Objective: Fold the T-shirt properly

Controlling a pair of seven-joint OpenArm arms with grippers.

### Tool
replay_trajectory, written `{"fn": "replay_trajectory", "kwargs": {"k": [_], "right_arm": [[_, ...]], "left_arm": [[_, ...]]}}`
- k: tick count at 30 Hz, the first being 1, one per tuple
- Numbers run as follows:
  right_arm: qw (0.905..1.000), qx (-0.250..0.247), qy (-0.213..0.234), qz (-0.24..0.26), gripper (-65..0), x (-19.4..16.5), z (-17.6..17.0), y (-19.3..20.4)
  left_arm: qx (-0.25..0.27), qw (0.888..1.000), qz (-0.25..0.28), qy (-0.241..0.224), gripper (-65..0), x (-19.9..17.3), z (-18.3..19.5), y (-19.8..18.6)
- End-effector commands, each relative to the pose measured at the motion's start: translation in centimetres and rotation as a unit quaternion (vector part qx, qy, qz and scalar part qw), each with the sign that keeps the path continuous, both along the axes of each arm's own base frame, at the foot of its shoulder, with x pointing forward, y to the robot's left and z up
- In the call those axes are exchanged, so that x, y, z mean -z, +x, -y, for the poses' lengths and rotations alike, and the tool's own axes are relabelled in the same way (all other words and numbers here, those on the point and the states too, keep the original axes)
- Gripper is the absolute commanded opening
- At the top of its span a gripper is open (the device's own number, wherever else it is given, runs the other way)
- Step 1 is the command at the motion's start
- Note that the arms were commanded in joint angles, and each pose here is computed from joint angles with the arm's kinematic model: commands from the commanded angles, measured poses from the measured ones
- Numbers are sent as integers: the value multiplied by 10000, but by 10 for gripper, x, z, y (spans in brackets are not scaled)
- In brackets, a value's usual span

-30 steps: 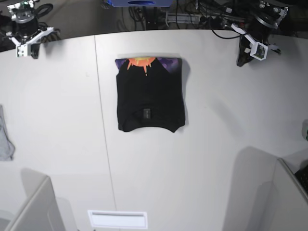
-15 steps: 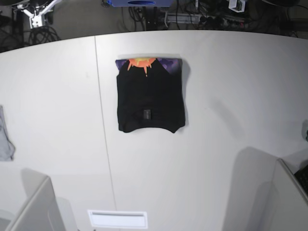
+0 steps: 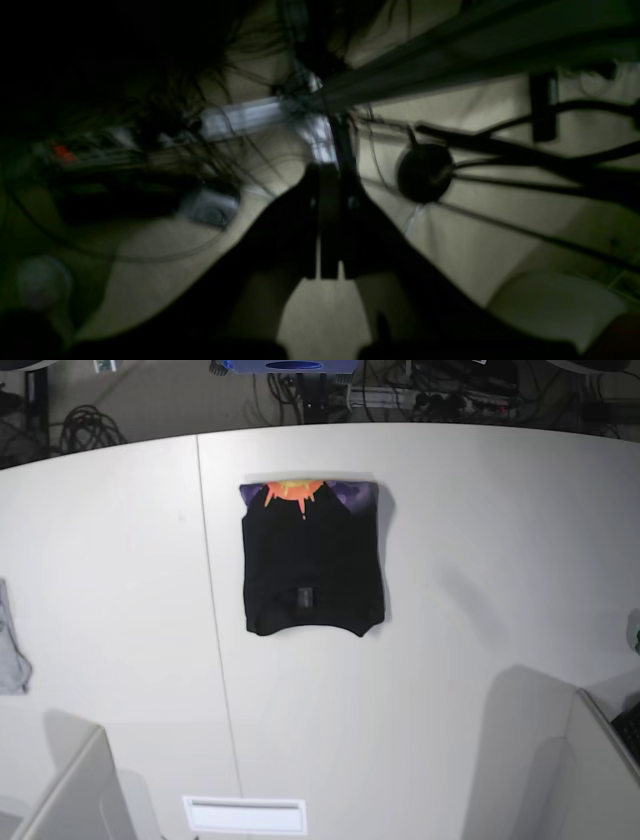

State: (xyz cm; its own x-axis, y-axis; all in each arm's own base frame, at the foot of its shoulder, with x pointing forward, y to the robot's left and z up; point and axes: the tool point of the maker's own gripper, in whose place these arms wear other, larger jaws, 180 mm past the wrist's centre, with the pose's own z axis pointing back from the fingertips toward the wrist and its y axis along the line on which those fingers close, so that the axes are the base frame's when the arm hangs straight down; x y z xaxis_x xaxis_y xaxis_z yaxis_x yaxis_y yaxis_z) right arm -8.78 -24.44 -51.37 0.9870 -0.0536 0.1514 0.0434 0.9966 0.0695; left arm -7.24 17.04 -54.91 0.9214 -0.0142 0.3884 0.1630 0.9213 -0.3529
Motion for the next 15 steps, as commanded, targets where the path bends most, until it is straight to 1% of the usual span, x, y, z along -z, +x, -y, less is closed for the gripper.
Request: {"fn": "replay_trajectory", "kwargs": {"k": [1, 3, 5, 9, 10, 12, 13, 14, 15], "right_arm": [[9993, -95, 123, -329, -650, 5, -3, -24], [9962, -224, 475, -694, -650, 22, -23, -42], [9905, -256, 825, -1072, -650, 40, -45, -64], [9805, -63, 1418, -1357, -650, 70, -89, -84], [9775, 16, 1502, -1479, -650, 78, -99, -91], [9762, 67, 1434, -1626, -650, 91, -112, -100], [9772, -9, 1287, -1691, -650, 98, -113, -105], [9786, -158, 1138, -1708, -650, 103, -114, -105], [9802, -379, 889, -1728, -650, 109, -111, -106]], "left_arm": [[-64, 9999, -108, -92, -650, 4, 2, -7], [-182, 9994, -269, -101, -650, 17, 1, -6], [-297, 9990, -327, -110, -650, 28, -1, 2], [-416, 9982, -431, -74, -650, 42, -11, 17], [-472, 9977, -483, -84, -650, 48, -11, 22], [-497, 9963, -695, -52, -650, 57, -17, 22], [-432, 9957, -818, -49, -650, 62, -17, 23], [-360, 9949, -943, -58, -650, 66, -15, 22], [-262, 9938, -1076, -75, -650, 69, -12, 20]]}}
